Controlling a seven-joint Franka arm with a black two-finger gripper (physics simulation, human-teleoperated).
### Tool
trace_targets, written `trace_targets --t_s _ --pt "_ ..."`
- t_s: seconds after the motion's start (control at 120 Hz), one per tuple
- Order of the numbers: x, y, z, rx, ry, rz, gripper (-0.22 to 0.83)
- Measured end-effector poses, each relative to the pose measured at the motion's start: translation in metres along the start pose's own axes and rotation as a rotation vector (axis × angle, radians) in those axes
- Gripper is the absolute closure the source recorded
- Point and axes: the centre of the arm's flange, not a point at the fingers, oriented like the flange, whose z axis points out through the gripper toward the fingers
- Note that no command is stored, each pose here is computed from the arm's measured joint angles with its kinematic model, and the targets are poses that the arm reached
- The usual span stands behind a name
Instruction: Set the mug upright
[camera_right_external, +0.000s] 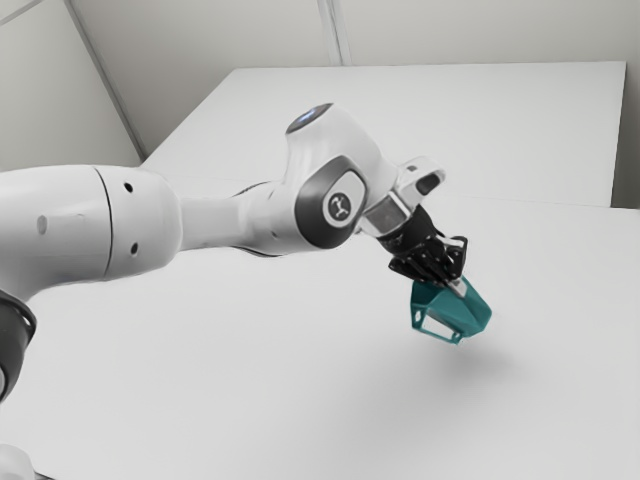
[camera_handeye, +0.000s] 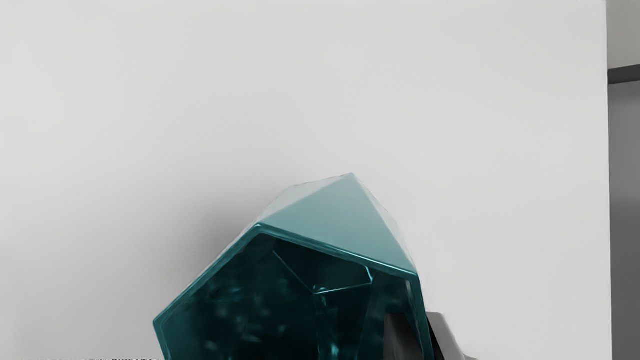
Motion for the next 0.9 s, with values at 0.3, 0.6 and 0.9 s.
trace_targets --t_s 0.3,0.6,0.9 --pt "0.014 -0.068 -0.049 0.262 -0.062 0.013 0.79" --pt "0.032 -0.164 -0.081 0.461 -0.111 -0.064 0.79" --pt "0.049 -0.238 -0.088 0.576 -0.115 -0.088 0.79"
